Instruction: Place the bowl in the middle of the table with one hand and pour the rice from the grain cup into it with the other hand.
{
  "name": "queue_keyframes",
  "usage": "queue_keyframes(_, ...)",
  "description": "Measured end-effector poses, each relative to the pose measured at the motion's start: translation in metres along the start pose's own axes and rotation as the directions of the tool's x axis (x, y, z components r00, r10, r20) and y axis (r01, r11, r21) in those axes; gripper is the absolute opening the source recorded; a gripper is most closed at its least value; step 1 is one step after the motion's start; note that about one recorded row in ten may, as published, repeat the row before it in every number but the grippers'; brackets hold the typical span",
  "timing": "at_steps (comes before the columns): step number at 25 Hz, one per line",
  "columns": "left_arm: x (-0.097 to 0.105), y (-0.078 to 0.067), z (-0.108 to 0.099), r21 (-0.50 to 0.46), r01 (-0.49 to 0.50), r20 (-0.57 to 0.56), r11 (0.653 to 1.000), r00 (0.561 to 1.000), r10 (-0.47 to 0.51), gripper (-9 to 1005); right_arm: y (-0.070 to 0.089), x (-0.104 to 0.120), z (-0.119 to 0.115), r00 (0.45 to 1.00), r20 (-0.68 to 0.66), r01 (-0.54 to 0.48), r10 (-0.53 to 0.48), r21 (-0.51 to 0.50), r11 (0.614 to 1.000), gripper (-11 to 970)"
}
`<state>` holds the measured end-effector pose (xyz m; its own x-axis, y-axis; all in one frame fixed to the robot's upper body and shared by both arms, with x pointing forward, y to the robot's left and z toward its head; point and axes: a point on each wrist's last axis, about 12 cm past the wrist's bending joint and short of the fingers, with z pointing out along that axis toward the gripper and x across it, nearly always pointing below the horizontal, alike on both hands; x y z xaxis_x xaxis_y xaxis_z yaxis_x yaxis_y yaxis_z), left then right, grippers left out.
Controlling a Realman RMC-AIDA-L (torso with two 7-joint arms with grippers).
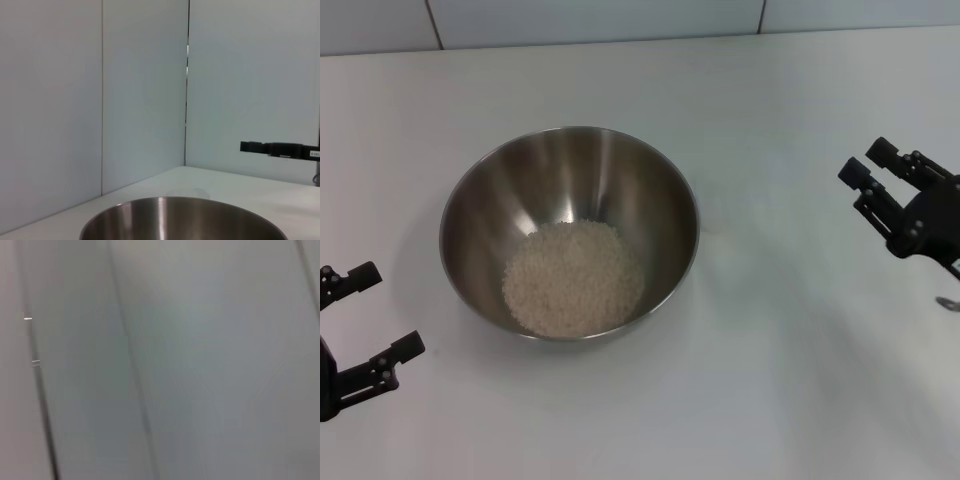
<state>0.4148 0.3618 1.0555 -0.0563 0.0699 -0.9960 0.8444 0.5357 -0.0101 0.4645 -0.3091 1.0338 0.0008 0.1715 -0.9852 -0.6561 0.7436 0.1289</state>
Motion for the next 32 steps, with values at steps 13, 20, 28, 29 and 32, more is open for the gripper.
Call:
queue_keyframes(13,-0.002,0.003,0.000,0.008,-0.008,-0.007,1.000,1.000,0.008,863,0.002,-0.015,0.021,0.992,-0.098,0.038,-0.073,-0.325,0.945,650)
queue_keyframes(20,-0.005,0.007,0.002,0.023,-0.018,-0.007,1.000,1.000,0.018,862,0.018,-0.009,0.038,0.986,-0.145,0.009,-0.082,-0.447,0.894,713)
queue_keyframes(28,-0.009,0.014,0.011,0.074,-0.020,-0.025,0.997,0.999,0.022,863,0.022,-0.004,0.037,0.974,-0.193,0.008,-0.121,-0.501,0.865,713)
queue_keyframes(29,-0.011,0.016,0.013,0.084,-0.018,-0.029,0.996,0.999,0.021,863,0.020,-0.005,0.037,0.972,-0.195,0.014,-0.129,-0.503,0.864,713)
queue_keyframes(32,-0.013,0.019,0.019,0.105,-0.015,-0.037,0.994,0.999,0.019,862,0.019,-0.006,0.038,0.971,-0.196,0.020,-0.137,-0.505,0.863,713)
